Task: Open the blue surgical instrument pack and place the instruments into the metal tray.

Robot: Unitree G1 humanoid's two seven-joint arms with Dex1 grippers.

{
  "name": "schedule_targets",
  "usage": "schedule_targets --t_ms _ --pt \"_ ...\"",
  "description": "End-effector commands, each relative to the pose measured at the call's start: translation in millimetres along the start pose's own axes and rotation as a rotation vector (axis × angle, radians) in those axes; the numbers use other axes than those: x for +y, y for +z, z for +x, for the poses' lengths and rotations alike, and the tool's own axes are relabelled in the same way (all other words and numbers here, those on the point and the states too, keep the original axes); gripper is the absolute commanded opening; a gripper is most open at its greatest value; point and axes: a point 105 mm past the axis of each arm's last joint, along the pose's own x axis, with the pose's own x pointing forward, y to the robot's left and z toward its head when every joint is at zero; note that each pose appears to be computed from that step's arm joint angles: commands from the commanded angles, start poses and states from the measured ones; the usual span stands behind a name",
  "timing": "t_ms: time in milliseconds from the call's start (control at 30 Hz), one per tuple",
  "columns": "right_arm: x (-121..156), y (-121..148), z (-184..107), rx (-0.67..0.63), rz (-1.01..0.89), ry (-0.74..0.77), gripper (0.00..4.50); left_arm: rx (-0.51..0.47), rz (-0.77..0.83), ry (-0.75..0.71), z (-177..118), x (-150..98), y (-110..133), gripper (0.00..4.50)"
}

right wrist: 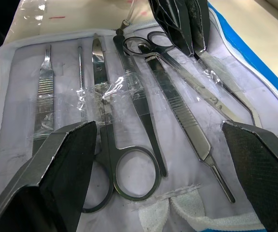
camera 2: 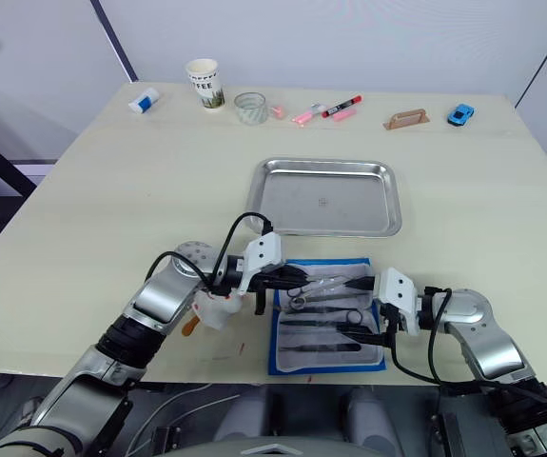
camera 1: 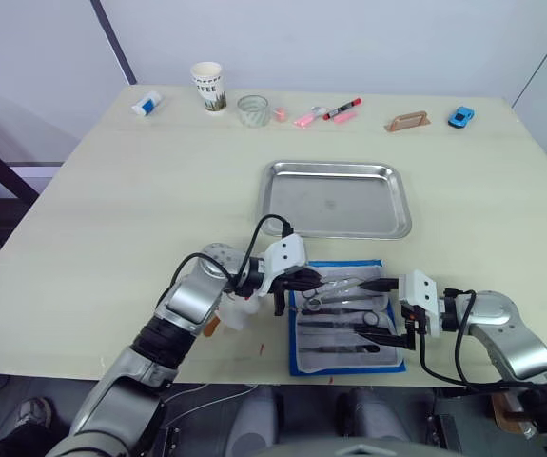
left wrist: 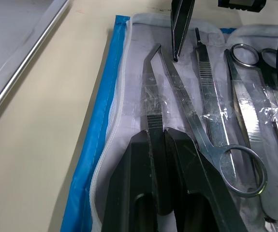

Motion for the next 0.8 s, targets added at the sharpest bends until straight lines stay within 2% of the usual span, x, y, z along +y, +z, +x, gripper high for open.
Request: schedule_targets --t_ms 33,433,800 --pt "7 -26 0 0.104 0.064 0.008 4.5 0.026 0.018 0.003 0 3 0 0.04" --pt "12 -29 2 0.113 0.079 0.026 4.5 0.024 0.032 -0.016 -9 9 16 0.04" --pt "14 -30 3 0.121 0.088 0.039 4.5 0.042 0.036 -0.033 -15 10 21 0.04"
